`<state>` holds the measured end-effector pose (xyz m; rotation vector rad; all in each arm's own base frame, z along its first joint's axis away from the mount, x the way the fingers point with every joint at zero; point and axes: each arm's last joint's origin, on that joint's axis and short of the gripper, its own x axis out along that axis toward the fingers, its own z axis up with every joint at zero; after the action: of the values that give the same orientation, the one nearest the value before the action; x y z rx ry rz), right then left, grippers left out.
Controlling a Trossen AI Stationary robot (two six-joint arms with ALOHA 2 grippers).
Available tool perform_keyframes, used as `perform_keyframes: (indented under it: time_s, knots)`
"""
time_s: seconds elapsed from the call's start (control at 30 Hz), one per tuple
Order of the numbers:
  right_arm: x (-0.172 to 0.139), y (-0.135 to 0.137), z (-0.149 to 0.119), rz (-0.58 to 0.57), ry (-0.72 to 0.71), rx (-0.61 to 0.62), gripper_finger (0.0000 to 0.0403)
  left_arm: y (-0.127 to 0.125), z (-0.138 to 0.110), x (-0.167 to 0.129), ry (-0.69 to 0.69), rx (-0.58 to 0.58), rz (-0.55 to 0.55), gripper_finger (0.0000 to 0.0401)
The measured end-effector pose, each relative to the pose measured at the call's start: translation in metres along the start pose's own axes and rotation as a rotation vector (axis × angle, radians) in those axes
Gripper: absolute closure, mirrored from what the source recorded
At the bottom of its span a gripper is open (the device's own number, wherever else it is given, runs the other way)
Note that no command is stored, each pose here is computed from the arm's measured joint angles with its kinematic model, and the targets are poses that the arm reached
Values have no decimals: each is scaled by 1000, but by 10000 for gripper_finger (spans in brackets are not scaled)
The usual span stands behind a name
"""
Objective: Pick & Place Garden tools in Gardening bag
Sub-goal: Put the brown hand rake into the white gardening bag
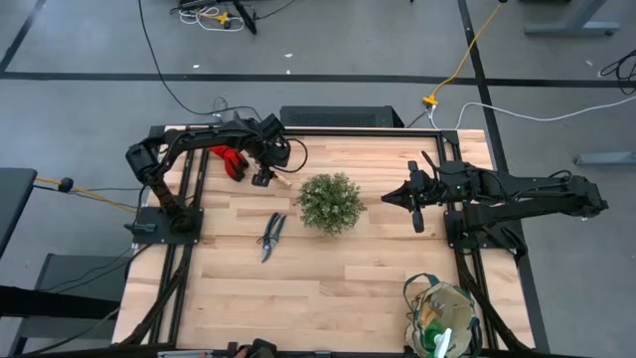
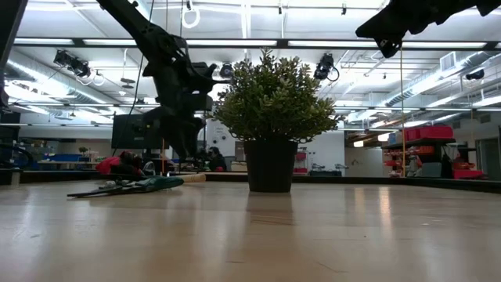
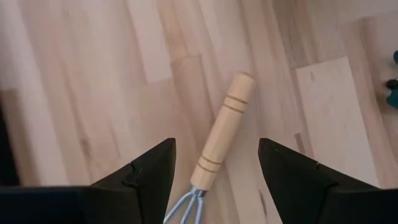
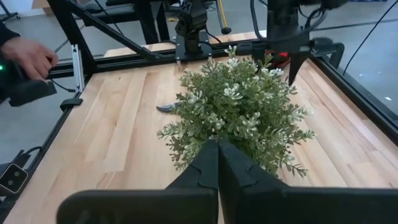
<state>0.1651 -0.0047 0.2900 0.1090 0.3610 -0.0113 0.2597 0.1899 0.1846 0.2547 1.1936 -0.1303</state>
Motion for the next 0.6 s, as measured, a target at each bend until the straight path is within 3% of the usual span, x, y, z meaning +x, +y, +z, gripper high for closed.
perform_keyframes:
  time_s: [0.6]
  knots:
    - [0, 0, -1, -1, 10, -3, 403, 2, -10, 39, 127, 32, -59, 163]
